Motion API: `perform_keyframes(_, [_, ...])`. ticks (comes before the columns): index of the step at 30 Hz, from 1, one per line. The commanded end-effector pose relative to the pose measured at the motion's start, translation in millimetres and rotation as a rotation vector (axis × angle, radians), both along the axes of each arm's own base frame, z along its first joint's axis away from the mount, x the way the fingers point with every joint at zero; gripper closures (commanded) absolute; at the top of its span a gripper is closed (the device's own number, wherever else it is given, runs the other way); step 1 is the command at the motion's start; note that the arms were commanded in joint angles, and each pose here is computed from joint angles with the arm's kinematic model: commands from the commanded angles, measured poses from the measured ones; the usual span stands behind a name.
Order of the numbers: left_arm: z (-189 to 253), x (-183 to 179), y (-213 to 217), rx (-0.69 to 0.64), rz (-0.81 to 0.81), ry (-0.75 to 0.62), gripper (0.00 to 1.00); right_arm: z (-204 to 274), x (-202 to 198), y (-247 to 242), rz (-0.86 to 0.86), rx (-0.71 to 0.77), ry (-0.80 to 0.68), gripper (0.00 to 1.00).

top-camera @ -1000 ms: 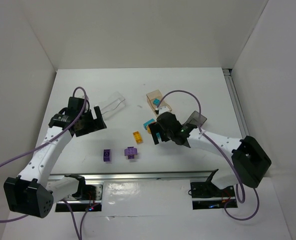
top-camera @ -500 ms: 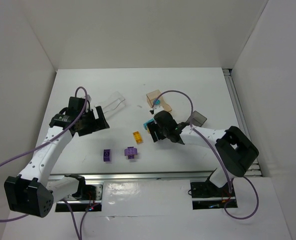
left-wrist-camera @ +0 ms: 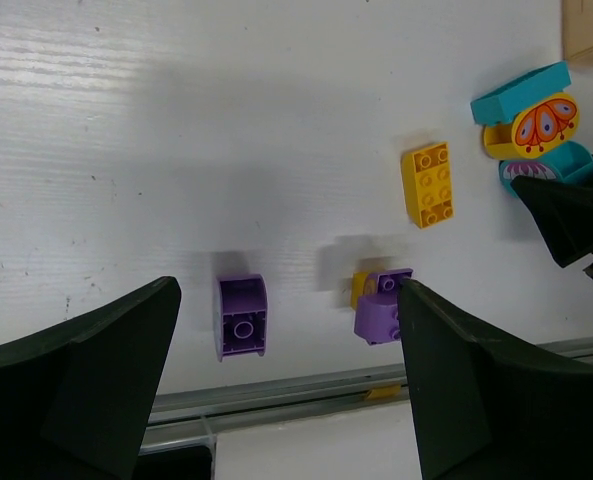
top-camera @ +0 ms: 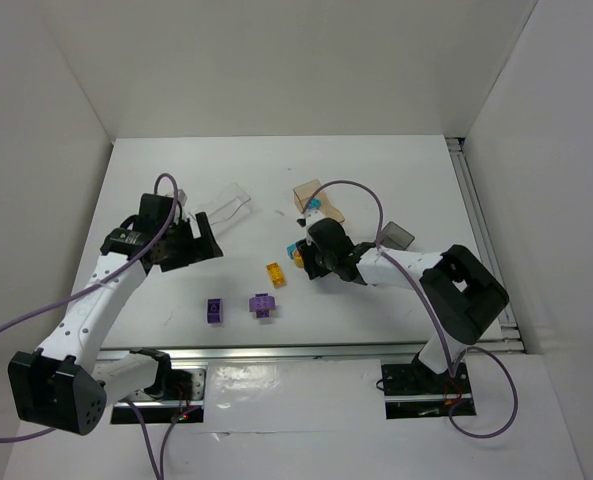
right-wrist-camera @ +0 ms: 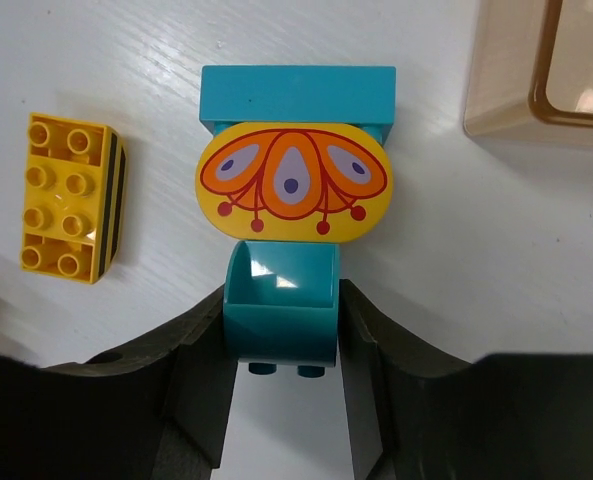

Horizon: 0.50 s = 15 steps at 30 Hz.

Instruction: Sort the legos into containers by color

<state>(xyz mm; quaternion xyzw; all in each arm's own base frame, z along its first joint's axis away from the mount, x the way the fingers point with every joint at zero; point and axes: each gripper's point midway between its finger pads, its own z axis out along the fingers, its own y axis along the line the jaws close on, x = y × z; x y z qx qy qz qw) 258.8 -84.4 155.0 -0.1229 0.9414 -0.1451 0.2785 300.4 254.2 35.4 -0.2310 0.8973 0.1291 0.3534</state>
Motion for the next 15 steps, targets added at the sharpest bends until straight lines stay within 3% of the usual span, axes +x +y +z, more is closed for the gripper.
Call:
perform_keyframes(1, [10.7,6.7,-13.1,-0.025,-0.064,-0.030,0.03,20.0,13.9,14.4,0.020,0.062,-0.054,0.51])
perform_keyframes(2, [10.7,5.8,-15.5,-0.025,-0.074,-0.030,0.03,20.0,15.1,12.9,0.012,0.056,-0.059,0.60])
perform_keyframes(6, [15.5,7.7,-39.4,-0.093,-0.187,-0.026,0.03,49.7,10.2,10.5,-0.011,0.123,-0.097,0.76])
perform_keyframes(11, [55.7,-4.1,-106.6,-0.404,-0.493,-0.112,0.00,111.9,-27.3,7.4,0.019,0.251,-0.194,0.78])
perform_keyframes(15, [81.4,-8.4,-131.2,-0.576,-0.565,-0.150,0.00,127.1,-55.5,-3.1,0.020,0.270,-0.226,0.79])
